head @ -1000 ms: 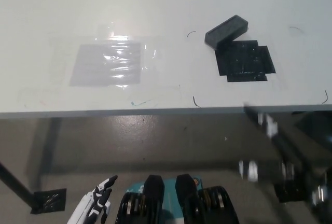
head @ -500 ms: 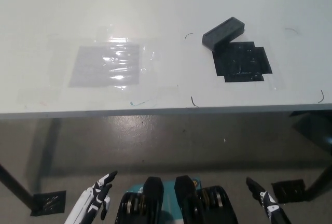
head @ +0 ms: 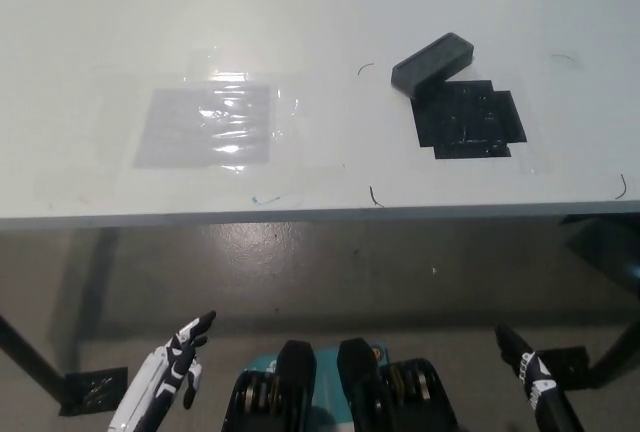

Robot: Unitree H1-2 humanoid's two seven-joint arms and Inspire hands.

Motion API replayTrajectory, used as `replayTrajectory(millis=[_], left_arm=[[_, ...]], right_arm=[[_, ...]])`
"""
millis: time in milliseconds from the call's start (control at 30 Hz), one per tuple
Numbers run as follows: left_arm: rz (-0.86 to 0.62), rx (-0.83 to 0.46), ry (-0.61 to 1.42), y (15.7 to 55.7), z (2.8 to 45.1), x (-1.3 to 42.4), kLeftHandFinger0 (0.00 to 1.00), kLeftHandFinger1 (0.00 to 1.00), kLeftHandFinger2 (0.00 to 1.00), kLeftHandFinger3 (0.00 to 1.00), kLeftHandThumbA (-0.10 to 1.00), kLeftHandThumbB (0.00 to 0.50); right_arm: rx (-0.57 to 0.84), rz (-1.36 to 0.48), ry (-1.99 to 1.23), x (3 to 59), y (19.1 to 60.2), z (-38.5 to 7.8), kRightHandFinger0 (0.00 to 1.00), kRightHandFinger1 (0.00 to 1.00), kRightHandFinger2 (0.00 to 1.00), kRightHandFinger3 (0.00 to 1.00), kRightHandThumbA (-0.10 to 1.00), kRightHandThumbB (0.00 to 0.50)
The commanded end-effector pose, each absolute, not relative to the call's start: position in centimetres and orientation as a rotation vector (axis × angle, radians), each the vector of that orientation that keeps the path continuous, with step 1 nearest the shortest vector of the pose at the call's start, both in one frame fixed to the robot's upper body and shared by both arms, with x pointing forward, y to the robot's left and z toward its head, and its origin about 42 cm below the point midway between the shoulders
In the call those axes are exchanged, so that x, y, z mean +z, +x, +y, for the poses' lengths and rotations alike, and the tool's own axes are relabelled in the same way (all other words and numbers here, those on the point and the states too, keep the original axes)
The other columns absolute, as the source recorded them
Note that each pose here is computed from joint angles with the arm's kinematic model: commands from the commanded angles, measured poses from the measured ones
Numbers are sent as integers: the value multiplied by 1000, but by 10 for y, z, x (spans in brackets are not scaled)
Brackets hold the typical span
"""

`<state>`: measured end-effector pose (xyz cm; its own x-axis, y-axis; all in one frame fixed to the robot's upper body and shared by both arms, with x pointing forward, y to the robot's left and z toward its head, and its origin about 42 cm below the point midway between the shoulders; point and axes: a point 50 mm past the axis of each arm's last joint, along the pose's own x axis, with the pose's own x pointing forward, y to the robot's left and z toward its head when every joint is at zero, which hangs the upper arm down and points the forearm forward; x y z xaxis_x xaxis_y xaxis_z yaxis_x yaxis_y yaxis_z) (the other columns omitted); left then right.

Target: A whiteboard eraser is kept on the black marked spot on the table infront of the robot and the robot uses its right hand to swipe it back and forth on the table twice to clean it

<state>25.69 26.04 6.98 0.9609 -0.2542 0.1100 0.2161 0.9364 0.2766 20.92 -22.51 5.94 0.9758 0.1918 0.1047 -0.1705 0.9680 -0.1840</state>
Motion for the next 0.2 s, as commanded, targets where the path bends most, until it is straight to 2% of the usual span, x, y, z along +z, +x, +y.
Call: replayTrajectory(millis=[0, 167], left_arm=[[-218, -256, 261, 260, 267, 80, 1000, 1000, 1000, 1000, 1000, 500], [-197, -259, 258, 256, 267, 76, 1000, 1000, 1000, 1000, 1000, 500]], right_arm=[[145, -234, -160, 69, 216, -223, 1000, 1000, 1000, 1000, 1000, 403], [152, -230, -170, 68, 215, -222, 1000, 1000, 1000, 1000, 1000, 425]])
